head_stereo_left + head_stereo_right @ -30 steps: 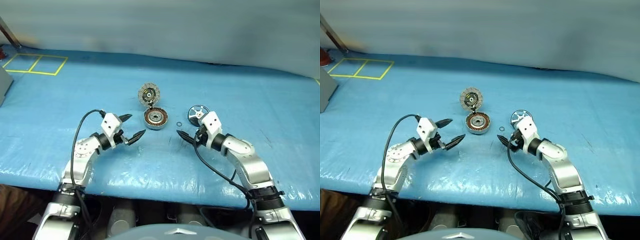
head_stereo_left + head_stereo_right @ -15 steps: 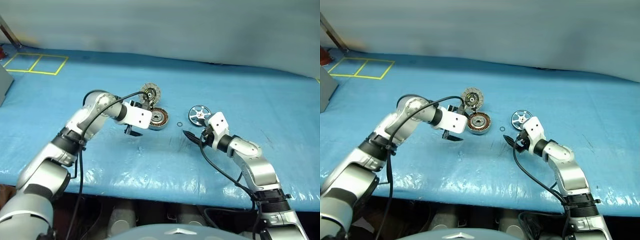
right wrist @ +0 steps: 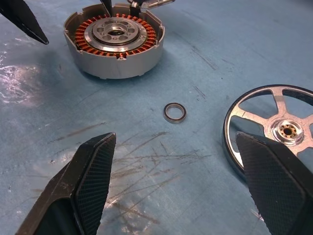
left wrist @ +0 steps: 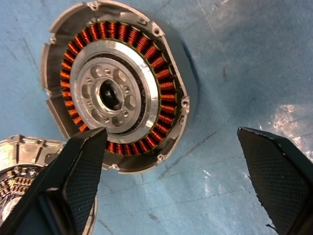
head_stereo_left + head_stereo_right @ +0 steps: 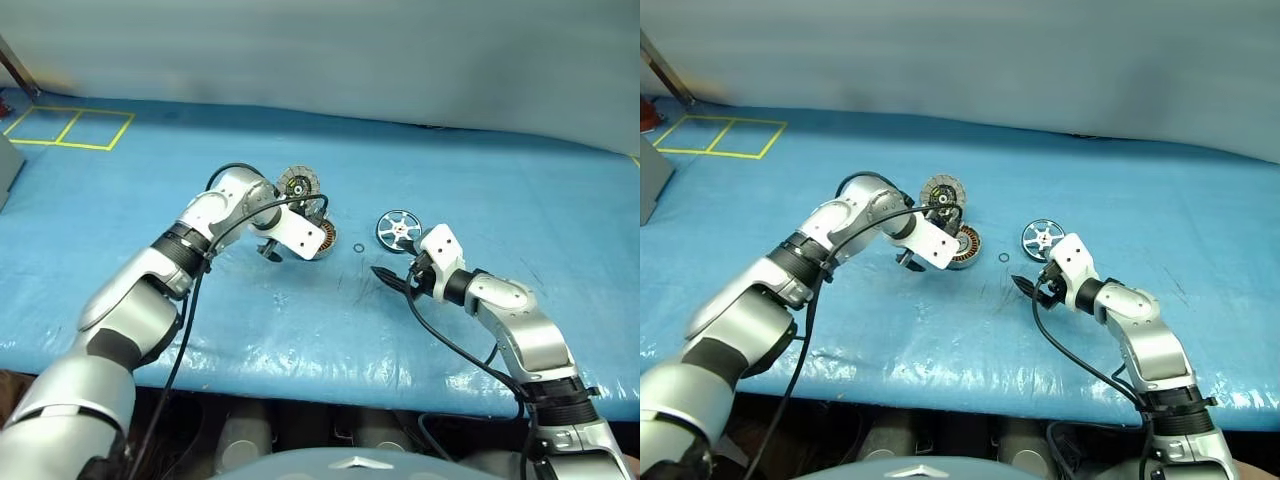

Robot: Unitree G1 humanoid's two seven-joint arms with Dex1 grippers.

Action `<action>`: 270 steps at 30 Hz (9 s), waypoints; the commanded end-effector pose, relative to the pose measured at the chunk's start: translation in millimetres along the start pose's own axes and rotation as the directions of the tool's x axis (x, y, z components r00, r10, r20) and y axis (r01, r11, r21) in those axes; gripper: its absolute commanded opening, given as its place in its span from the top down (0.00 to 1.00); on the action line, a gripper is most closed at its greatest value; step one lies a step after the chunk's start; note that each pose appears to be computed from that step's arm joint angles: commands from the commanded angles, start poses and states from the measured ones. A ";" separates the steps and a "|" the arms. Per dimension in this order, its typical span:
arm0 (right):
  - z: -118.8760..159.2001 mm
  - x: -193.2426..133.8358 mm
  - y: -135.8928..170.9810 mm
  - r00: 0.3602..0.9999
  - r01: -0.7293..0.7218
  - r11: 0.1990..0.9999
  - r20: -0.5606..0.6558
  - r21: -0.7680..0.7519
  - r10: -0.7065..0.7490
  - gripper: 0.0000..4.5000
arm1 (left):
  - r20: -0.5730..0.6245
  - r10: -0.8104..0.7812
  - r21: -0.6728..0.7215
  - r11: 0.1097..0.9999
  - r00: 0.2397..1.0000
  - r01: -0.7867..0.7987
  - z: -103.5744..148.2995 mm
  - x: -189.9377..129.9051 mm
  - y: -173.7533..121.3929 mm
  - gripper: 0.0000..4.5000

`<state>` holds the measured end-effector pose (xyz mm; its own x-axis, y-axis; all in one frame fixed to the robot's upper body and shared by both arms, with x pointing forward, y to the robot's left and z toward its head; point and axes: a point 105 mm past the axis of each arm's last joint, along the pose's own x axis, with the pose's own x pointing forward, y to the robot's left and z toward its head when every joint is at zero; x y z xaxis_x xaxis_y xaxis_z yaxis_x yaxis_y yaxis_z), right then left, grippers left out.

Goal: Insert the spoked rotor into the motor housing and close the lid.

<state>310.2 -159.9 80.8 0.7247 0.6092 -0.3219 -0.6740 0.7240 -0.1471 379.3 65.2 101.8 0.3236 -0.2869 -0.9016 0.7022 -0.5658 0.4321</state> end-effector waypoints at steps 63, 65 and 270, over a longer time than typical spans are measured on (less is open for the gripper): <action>2.7 -8.3 -3.7 0.983 0.149 0.988 0.105 0.042 -0.153 0.09 | 0.151 -0.095 0.361 0.932 0.984 0.035 62.3 11.2 -50.5 0.50; 2.8 -7.4 -3.6 0.983 0.148 0.988 0.107 0.043 -0.152 0.09 | 0.164 -0.061 0.368 0.930 0.985 -0.003 61.0 9.3 -48.1 0.34; 15.2 51.9 93.6 0.954 -0.267 0.963 0.153 0.034 0.259 0.34 | 0.270 0.869 -0.951 0.308 0.415 -0.027 23.4 -6.6 -134.9 0.21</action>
<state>288.2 -57.3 57.9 0.5427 0.8071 -0.2326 -0.8319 0.5546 -0.0166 268.7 126.9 48.6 0.5796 -0.8149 -0.0016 0.8090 0.5752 0.1208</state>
